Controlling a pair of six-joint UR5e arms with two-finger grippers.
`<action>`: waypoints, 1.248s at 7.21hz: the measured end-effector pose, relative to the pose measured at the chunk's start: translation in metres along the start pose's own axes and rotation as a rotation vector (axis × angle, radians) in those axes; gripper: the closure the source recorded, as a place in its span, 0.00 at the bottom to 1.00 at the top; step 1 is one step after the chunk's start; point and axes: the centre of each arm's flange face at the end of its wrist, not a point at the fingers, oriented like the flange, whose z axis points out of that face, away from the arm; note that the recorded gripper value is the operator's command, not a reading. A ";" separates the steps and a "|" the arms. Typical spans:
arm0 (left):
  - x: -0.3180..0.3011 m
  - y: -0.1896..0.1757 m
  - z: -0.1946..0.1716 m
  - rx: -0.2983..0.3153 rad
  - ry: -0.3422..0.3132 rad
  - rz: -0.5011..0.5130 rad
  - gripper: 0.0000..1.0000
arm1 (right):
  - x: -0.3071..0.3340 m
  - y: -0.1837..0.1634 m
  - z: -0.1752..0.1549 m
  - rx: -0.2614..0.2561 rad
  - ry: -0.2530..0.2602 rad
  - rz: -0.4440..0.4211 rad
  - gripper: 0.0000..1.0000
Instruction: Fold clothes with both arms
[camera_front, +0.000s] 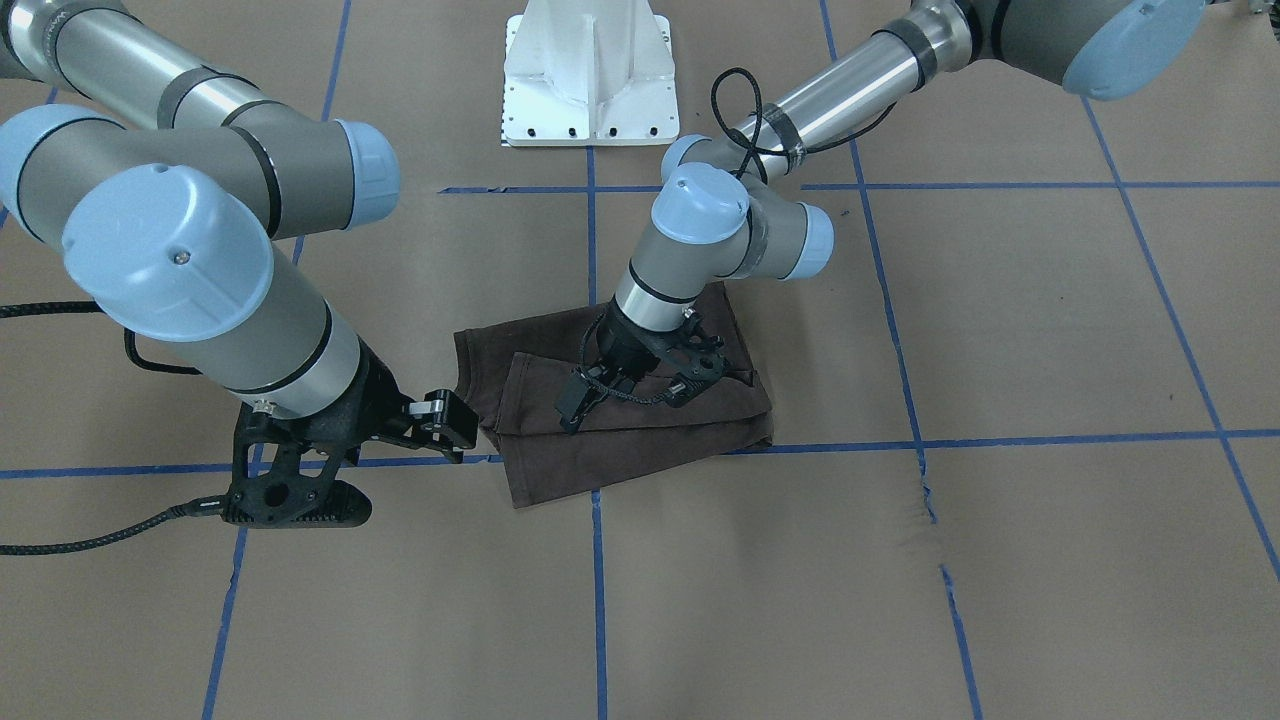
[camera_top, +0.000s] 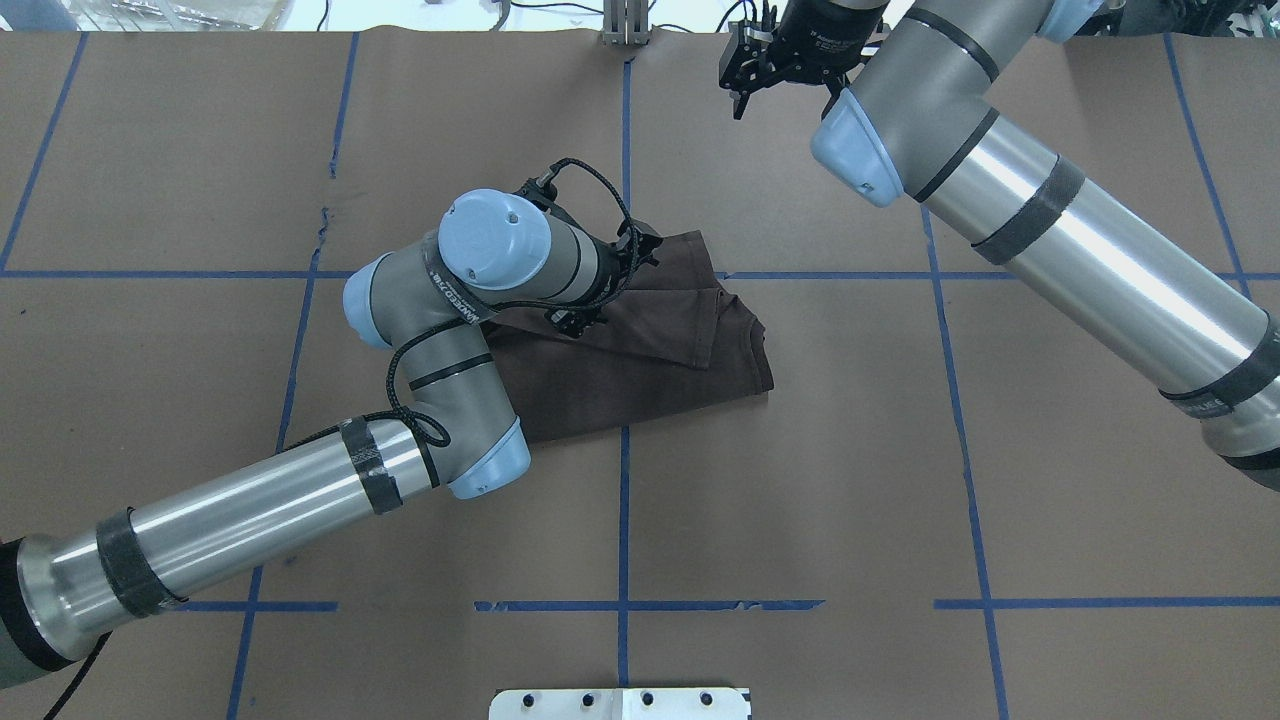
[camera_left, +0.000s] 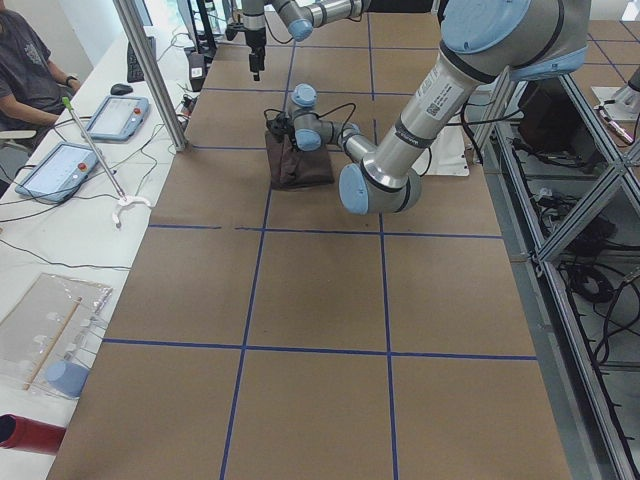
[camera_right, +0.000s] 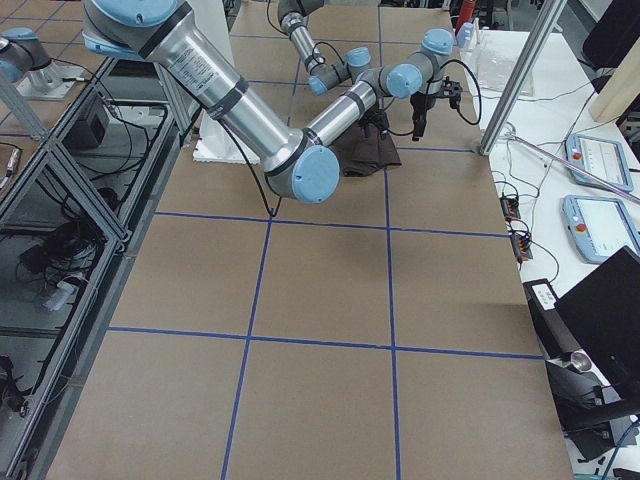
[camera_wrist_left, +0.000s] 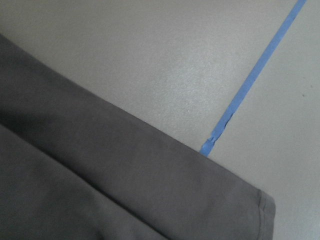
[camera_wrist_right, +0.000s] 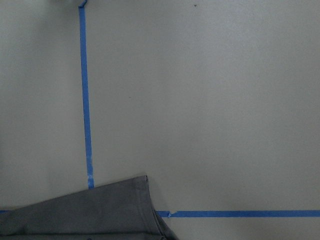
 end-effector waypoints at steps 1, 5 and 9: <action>0.000 0.016 -0.003 -0.018 -0.007 -0.019 0.00 | 0.000 0.001 0.000 0.000 0.000 0.000 0.00; -0.005 0.044 0.013 -0.039 -0.033 -0.063 0.00 | 0.002 0.003 -0.001 0.002 -0.002 -0.002 0.00; 0.004 0.046 0.028 -0.034 -0.033 -0.065 0.00 | 0.010 0.008 -0.001 0.002 -0.004 -0.004 0.00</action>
